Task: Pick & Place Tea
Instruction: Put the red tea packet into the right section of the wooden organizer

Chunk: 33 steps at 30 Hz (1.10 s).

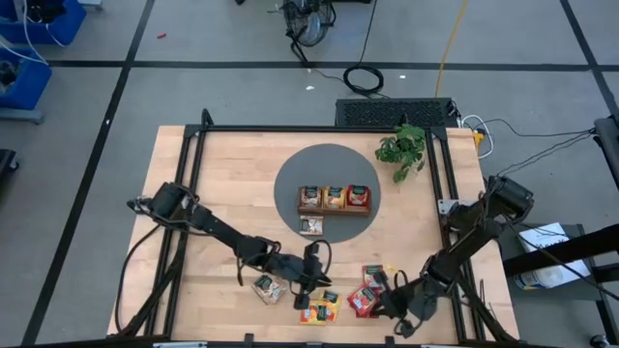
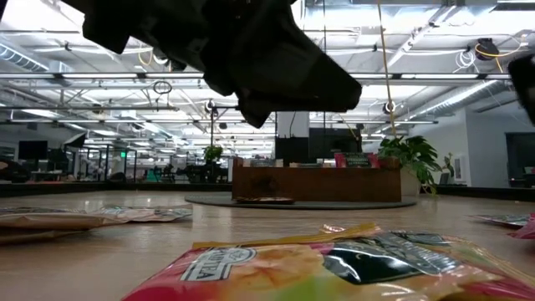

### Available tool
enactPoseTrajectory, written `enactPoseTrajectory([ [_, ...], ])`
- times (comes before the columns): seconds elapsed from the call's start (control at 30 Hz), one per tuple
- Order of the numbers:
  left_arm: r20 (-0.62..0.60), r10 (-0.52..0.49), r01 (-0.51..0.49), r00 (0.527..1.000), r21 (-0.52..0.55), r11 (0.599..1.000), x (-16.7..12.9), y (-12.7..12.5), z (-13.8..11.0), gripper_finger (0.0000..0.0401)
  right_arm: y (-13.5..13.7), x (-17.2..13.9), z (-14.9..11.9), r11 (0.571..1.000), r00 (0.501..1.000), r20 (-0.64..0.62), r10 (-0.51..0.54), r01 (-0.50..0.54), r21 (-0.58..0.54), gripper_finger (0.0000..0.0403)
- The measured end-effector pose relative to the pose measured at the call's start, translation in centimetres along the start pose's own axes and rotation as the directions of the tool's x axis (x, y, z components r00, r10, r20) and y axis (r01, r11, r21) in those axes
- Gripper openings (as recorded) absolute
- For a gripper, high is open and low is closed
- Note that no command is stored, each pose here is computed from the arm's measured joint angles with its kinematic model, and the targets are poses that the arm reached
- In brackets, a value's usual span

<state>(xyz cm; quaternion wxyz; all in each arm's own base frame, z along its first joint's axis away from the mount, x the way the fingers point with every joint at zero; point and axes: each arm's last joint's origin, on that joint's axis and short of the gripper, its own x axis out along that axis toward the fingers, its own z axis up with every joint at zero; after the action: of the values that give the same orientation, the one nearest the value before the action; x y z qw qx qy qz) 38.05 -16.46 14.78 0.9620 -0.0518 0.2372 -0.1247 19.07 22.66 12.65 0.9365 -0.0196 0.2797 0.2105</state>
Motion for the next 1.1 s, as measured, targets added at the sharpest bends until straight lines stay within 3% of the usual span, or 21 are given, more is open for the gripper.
enactPoseTrajectory([
  [0.27,-0.054,0.011,-0.010,0.998,0.015,1.000,0.0,0.0,-0.6,0.0042,-2.3,1.1,-0.6,0.999,0.994,-0.111,-0.007,0.012,0.045,0.0000],
  [0.47,-0.059,0.008,-0.006,0.998,0.018,1.000,-0.1,-0.2,-0.7,0.0042,-4.6,1.5,-1.0,0.989,0.975,-0.202,-0.089,0.111,0.096,0.0000],
  [0.77,-0.060,0.006,-0.004,0.998,0.027,1.000,-0.1,-0.3,-0.7,0.0042,-7.0,1.9,-0.6,0.982,0.966,-0.211,-0.150,0.171,0.084,0.0000],
  [0.87,-0.055,0.052,-0.049,0.997,0.056,0.997,-0.1,-0.2,-0.8,0.0042,-7.9,2.0,-0.4,0.971,0.958,-0.199,-0.206,0.225,0.081,0.0000],
  [1.1,-0.051,0.085,-0.081,0.995,0.064,0.995,-0.1,-0.1,-0.8,0.0042,-8.5,1.8,1.3,0.972,0.973,-0.080,-0.217,0.222,0.070,0.0000],
])
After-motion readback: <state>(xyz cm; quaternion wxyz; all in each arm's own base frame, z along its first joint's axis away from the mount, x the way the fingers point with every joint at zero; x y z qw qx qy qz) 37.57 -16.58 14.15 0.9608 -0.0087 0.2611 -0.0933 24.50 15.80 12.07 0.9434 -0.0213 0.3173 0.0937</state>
